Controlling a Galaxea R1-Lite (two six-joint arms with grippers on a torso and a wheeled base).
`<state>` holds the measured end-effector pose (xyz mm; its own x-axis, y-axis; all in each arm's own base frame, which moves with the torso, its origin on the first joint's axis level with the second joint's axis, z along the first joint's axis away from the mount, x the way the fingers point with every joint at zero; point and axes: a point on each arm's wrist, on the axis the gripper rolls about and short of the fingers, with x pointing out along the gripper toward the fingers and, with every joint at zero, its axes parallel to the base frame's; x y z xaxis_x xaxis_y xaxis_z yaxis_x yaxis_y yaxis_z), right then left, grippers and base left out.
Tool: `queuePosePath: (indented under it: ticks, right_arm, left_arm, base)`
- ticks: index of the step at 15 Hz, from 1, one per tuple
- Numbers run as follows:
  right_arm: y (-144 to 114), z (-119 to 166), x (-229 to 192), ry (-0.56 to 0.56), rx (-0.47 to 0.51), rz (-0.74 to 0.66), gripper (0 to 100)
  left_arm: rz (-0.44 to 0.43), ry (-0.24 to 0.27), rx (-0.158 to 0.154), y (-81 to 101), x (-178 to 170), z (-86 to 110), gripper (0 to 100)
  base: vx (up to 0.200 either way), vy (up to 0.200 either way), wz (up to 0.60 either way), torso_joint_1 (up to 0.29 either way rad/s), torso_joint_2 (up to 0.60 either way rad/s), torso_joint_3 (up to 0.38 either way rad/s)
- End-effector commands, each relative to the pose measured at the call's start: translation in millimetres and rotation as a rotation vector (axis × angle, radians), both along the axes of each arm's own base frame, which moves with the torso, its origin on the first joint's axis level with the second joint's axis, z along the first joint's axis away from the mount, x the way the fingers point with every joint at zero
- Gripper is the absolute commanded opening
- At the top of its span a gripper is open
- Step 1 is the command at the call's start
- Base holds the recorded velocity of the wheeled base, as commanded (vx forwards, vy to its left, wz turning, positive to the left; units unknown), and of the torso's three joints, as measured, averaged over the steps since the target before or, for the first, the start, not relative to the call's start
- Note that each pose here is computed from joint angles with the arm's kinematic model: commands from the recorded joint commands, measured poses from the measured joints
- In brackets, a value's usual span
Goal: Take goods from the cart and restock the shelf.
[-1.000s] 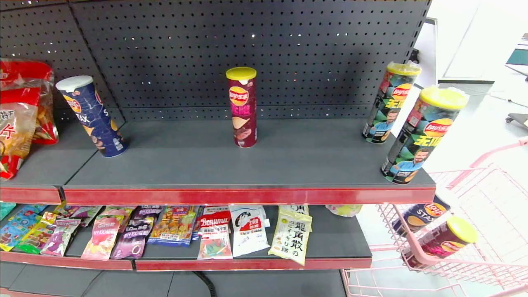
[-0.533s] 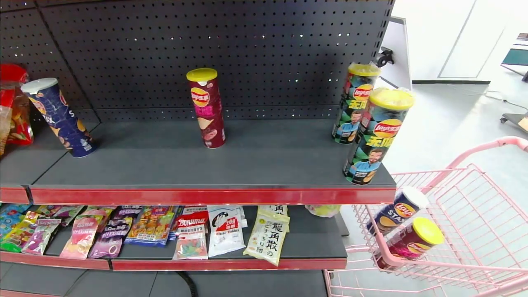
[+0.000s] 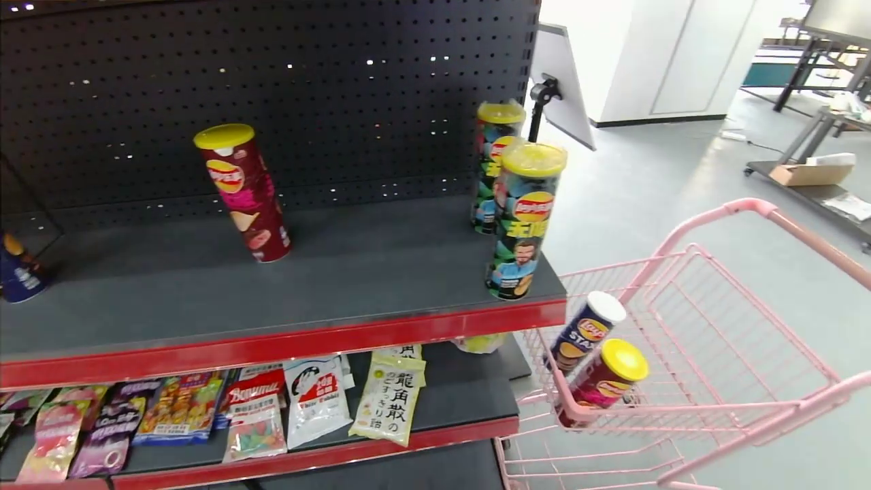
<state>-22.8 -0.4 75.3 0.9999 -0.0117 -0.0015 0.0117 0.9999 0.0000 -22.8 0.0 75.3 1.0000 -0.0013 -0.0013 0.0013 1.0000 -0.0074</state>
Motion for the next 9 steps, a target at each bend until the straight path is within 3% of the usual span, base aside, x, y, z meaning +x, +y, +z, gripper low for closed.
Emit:
queuePosePath:
  ticks: [1,6,9]
  right_arm:
    - [0.0,0.0,0.0,0.000,0.000,0.001,100]
    - [0.0,0.0,0.0,0.000,0.002,0.001,100]
    - [0.0,0.0,0.0,0.000,0.002,0.004,100]
  left_arm:
    - [0.001,0.000,0.000,0.0,0.0,0.0,100]
    - [0.000,0.000,0.000,0.0,0.0,0.0,100]
    - [0.000,0.000,0.000,0.0,0.0,0.0,100]
  base:
    - [0.000,0.000,-0.60,-0.002,0.01,-0.002]
    - [0.000,0.000,-0.60,0.001,0.00,0.001]
    - [0.000,0.000,0.00,0.000,0.00,0.000]
